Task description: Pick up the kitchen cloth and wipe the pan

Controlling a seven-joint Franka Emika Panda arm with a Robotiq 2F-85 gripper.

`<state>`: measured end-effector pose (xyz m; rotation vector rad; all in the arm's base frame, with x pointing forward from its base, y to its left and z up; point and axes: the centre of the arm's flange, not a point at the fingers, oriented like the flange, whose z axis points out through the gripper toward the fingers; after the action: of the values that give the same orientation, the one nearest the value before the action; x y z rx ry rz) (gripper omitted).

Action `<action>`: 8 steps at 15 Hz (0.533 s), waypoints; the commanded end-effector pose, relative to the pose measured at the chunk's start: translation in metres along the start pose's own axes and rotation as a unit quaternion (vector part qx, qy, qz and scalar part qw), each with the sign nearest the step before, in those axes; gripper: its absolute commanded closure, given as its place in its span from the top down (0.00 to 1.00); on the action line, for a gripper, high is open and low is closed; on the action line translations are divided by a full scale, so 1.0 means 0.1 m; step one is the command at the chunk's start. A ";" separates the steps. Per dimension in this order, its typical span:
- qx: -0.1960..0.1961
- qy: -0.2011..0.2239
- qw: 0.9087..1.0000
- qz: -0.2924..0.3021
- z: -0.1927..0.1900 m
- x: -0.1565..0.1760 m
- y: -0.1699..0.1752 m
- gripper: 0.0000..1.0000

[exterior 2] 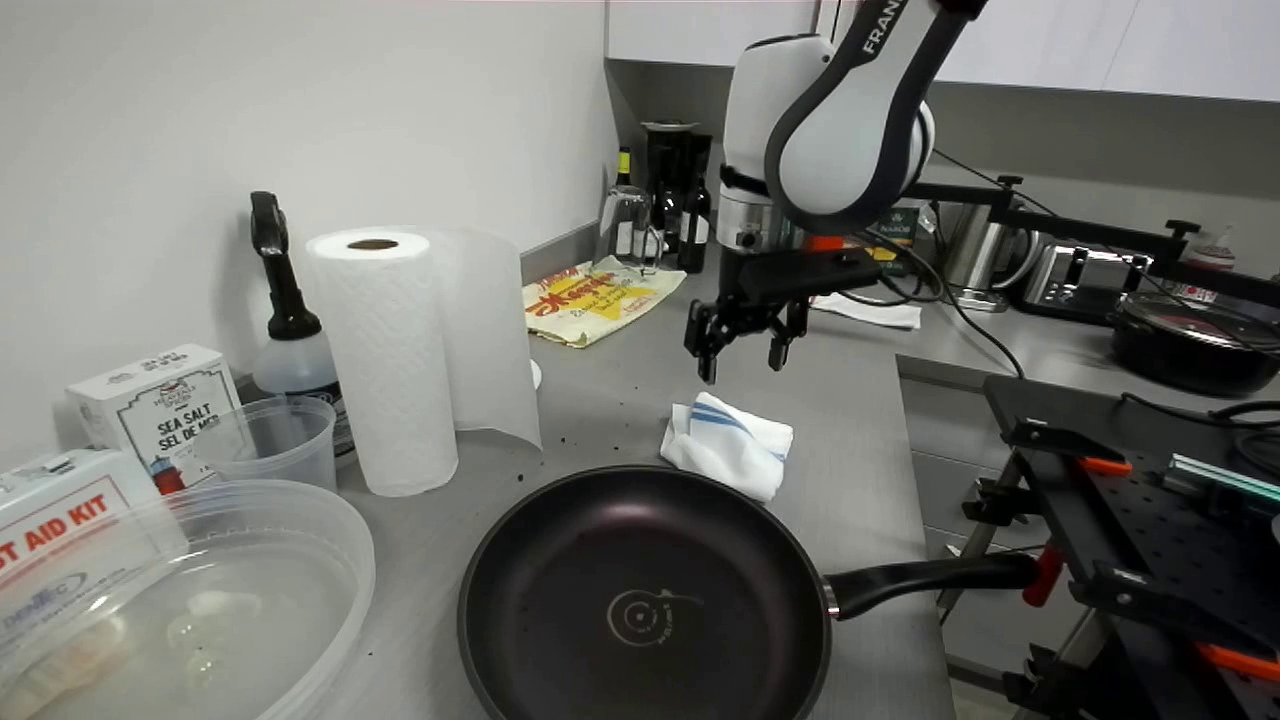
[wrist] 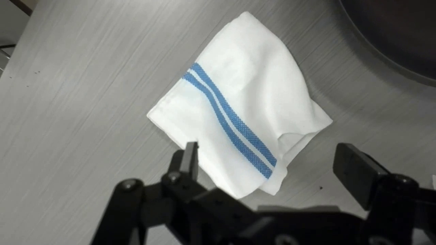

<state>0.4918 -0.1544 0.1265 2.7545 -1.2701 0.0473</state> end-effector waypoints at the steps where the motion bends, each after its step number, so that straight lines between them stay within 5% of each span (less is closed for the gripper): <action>1: -0.004 -0.001 1.000 0.003 0.31 0.10 -0.02 1.00; 8: -0.001 -0.017 1.000 0.011 0.50 0.14 -0.03 1.00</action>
<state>0.4939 -0.1663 0.0855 2.7335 -1.3106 -0.0141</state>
